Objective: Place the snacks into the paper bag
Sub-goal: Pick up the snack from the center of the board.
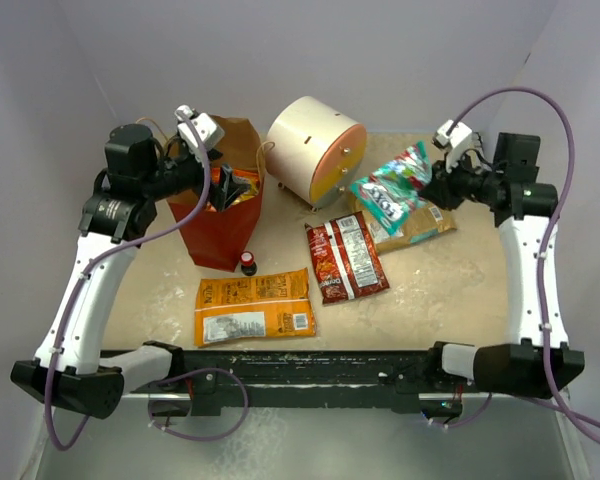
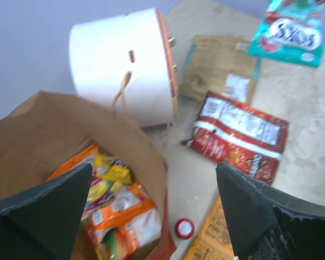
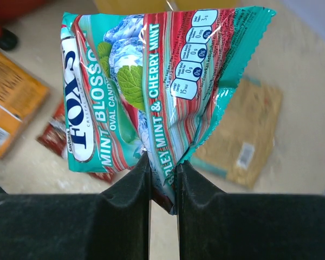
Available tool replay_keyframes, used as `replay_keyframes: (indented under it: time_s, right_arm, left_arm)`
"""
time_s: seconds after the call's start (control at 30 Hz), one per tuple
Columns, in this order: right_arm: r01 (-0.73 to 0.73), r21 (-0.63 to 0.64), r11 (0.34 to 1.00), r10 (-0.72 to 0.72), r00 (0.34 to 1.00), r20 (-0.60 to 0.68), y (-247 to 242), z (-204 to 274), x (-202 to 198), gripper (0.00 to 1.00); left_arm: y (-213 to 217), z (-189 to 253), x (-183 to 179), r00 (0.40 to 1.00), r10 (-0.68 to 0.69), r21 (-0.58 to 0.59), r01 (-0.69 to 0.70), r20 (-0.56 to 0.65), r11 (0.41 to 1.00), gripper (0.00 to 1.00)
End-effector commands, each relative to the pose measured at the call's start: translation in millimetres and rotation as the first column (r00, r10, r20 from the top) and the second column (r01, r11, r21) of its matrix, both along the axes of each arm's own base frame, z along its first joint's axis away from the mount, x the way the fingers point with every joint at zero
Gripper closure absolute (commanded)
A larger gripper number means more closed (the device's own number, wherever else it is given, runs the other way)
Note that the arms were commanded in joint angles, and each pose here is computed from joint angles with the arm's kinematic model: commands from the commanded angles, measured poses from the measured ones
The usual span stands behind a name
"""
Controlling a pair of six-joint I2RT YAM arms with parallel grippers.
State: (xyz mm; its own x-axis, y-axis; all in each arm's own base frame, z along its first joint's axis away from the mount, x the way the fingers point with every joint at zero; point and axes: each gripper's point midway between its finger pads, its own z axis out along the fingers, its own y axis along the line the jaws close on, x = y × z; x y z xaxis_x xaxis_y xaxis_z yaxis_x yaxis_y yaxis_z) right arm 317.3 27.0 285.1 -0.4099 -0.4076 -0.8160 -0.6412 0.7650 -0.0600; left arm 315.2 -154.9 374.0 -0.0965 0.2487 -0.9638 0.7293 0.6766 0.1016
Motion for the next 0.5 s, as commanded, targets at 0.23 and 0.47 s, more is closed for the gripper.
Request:
replay_keyframes:
  time_s: [0.23,0.47]
  right_arm:
    - [-0.228,0.423,0.877,0.073,0.933,0.352,100,130,26,1.00]
    - [-0.320,0.509,0.799,0.075,0.893,0.444,128,161,20,1.00]
  left_arm:
    - [-92,73,-23,0.946,-0.324,-0.323,0.311,0.016,0.894,0.03]
    - [-130,81,-14,0.923,-0.384,-0.424,0.336,-0.030,0.841,0.05]
